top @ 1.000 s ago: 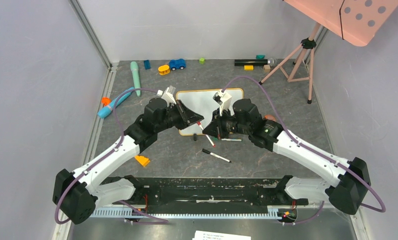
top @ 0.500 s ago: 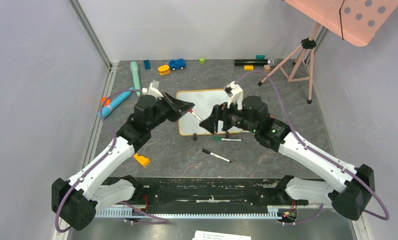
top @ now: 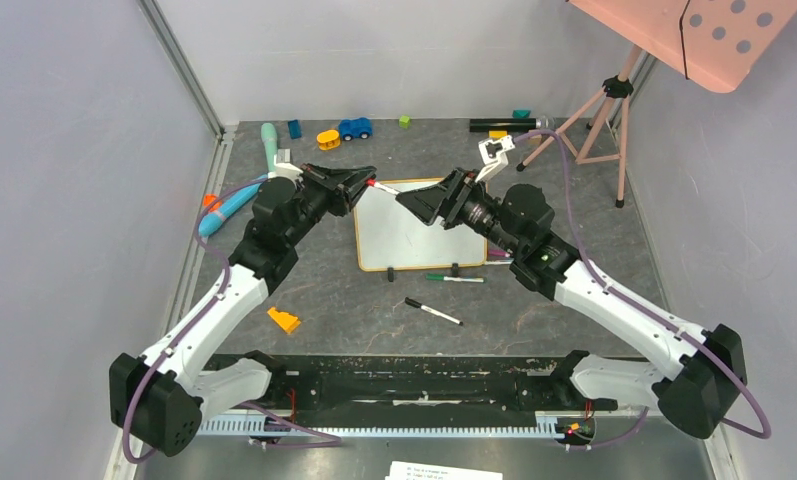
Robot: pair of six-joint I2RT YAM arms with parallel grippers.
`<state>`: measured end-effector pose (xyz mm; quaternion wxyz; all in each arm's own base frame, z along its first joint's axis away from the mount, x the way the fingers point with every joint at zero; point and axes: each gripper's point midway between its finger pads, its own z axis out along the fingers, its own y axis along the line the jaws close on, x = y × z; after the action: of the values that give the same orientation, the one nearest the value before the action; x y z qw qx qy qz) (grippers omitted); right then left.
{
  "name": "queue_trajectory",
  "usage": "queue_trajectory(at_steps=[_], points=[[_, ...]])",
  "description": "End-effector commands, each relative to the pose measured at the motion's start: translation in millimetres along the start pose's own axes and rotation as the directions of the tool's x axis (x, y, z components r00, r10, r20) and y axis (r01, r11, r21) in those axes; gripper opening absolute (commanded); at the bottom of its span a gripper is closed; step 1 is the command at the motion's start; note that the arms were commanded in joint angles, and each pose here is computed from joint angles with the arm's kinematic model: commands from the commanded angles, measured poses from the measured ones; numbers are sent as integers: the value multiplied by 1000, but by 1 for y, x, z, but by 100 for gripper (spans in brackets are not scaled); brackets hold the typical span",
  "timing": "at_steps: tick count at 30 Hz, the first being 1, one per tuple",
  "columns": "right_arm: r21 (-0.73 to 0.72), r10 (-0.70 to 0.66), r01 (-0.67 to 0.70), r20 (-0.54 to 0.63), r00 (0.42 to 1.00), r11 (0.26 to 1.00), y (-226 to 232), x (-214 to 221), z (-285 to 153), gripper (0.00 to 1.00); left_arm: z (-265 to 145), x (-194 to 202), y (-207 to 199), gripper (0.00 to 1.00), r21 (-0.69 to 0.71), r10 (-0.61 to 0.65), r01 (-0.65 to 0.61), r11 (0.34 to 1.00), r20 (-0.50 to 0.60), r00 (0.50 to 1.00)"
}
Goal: Write a sentence on the whiteboard
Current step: Open the pen cap of the whiteboard marker.
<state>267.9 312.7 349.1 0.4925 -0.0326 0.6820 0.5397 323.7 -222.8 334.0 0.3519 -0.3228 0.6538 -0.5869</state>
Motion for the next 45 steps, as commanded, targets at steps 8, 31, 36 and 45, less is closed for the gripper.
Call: queue_trajectory(at_steps=[8,31,36,45], points=[[-57,81,-78,49,996,995,11,-12,11,55,-9,6,-32,2,117,-77,82,990,-45,996],[-100,121,-119,12,993,988,16,-5,21,21,-1,32,-18,2,65,-76,88,994,-168,983],[-89,120,-119,6,993,989,13,-2,19,0,-2,27,-5,2,32,-104,109,994,-133,986],[-5,132,-132,-7,991,991,-19,7,-20,0,-8,-85,41,2,-26,-130,133,991,92,987]])
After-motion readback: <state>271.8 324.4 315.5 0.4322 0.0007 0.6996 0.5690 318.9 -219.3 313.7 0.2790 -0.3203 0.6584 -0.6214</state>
